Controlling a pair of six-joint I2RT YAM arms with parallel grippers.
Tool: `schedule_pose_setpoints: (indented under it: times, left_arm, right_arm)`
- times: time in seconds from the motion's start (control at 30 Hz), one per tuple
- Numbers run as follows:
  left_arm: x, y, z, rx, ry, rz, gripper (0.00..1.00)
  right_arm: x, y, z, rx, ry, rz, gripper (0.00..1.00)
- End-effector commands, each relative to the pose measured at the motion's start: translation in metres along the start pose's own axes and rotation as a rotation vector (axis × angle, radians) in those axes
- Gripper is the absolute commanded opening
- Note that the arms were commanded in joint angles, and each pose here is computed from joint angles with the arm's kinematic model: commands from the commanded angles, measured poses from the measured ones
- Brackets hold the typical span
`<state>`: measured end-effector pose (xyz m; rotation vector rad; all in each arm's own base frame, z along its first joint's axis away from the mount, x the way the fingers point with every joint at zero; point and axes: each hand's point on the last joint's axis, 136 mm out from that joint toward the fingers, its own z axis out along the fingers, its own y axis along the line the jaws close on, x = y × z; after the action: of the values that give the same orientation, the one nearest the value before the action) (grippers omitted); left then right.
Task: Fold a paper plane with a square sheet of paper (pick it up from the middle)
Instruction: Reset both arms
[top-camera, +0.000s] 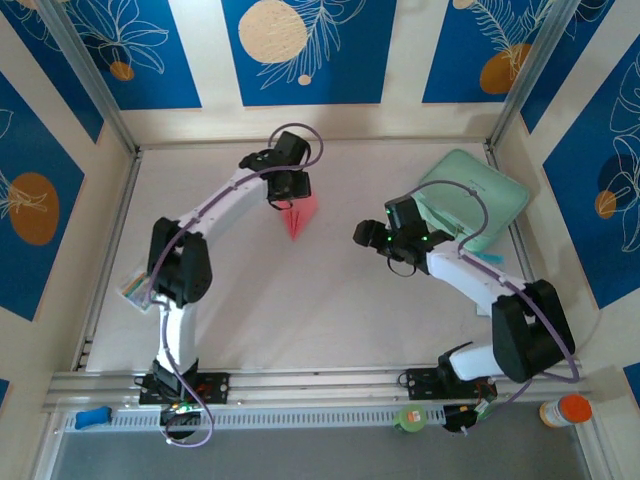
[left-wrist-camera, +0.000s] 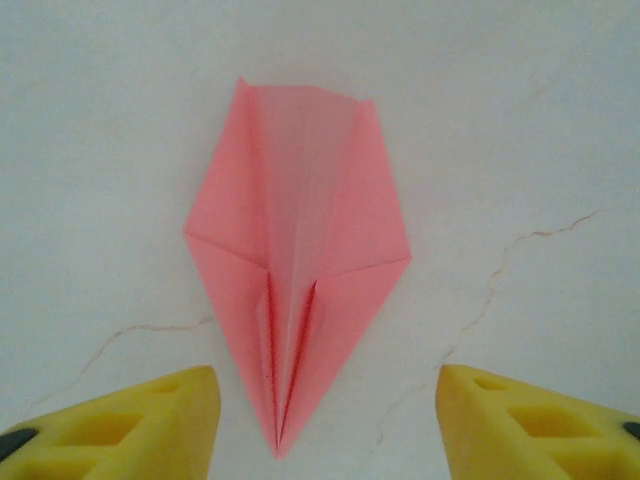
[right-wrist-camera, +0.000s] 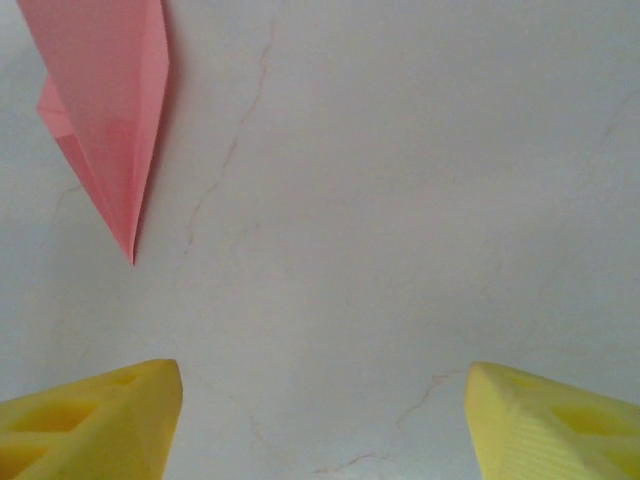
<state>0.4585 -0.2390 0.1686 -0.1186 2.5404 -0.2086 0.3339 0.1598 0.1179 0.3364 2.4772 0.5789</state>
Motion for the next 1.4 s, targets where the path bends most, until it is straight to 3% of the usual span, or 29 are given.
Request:
schedule_pose_setpoints:
  times: [0.0,0.1,0.2,0.4,0.53,0.63,0.8,1.1,1.37]
  left_arm:
    - [-0.022,0.026,-0.038,-0.030,-0.132,-0.022,0.66]
    - [-0.025,0.058,-0.065,-0.077,-0.237,-0.023,0.81]
    - [-0.022,0.100,-0.091,-0.194,-0.377,0.001,1.00]
    - [0.002,0.180,-0.115,-0.386,-0.600,0.083,0.99]
    - [0.030,0.233,-0.114,-0.487,-0.662,0.098,0.99]
    - [0.049,0.258,-0.101,-0.482,-0.663,0.092,0.99]
    - [0.065,0.266,-0.071,-0.389,-0.660,0.105,0.99]
    - [0.060,0.240,-0.036,-0.182,-0.732,0.206,0.99]
    - [0.066,0.236,-0.012,-0.135,-0.708,0.235,0.99]
  right_arm:
    - [-0.040,-0.001,-0.037,0.067,-0.157,-0.080,0.84]
    - [-0.061,-0.008,-0.060,0.119,-0.274,-0.154,0.96]
    - [-0.079,-0.024,-0.074,0.184,-0.384,-0.200,0.99]
    - [-0.096,-0.078,-0.073,0.362,-0.508,-0.224,0.99]
    - [-0.095,-0.107,-0.066,0.421,-0.547,-0.251,0.99]
    - [-0.095,-0.123,-0.063,0.443,-0.588,-0.287,0.99]
    - [-0.093,-0.126,-0.052,0.361,-0.620,-0.360,0.99]
    - [-0.091,-0.109,-0.030,0.115,-0.627,-0.442,0.99]
    - [-0.082,-0.110,0.000,0.063,-0.598,-0.483,0.99]
